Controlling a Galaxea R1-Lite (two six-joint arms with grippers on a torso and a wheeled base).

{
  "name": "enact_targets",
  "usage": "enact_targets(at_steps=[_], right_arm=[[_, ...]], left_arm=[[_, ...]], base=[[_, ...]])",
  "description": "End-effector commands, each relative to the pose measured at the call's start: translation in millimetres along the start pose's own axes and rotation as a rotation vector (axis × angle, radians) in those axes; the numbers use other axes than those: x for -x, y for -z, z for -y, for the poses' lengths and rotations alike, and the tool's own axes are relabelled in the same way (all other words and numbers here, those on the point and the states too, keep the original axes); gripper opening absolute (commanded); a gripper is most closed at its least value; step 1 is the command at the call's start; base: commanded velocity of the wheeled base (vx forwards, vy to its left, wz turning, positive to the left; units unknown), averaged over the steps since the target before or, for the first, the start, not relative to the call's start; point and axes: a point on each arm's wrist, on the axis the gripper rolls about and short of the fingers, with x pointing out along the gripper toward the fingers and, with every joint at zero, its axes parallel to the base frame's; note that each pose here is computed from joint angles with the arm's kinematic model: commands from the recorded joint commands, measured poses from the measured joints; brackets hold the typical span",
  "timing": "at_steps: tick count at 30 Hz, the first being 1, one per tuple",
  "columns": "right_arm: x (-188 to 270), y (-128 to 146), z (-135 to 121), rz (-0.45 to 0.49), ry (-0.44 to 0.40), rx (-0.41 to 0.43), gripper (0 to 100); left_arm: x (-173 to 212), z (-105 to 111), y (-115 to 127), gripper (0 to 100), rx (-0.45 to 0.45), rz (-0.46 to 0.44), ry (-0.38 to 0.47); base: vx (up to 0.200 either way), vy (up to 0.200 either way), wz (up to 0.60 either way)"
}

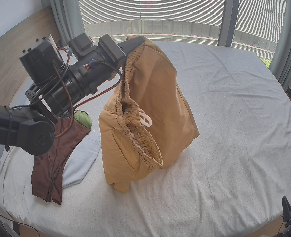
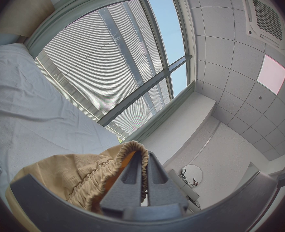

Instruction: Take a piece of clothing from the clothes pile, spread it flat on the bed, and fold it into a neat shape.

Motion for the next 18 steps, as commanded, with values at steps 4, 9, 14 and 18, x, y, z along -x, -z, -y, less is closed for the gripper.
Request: enact_targets(at_steps=[4, 9, 14, 18], right_arm=[[0, 5, 0, -0.001, -0.001, 0.002, 100], [0, 5, 0, -0.001, -0.001, 0.002, 100], [0, 5, 0, -0.001, -0.001, 0.002, 100], [0, 5, 0, 0.000, -0.001, 0.002, 100]], left_arm=[[-2, 4, -4, 0, -0.001, 0.007, 0.016], [-8, 13, -6, 0, -0.001, 0.018, 0.043], [-14, 22, -12, 0, 0.003, 0.033, 0.063], [-20, 39, -18, 0, 0.070, 0.067, 0.098]], base=[[0.000, 0.000, 0.00], [0.000, 0.000, 0.00], [0.000, 0.000, 0.00], [0.000, 0.000, 0.00]])
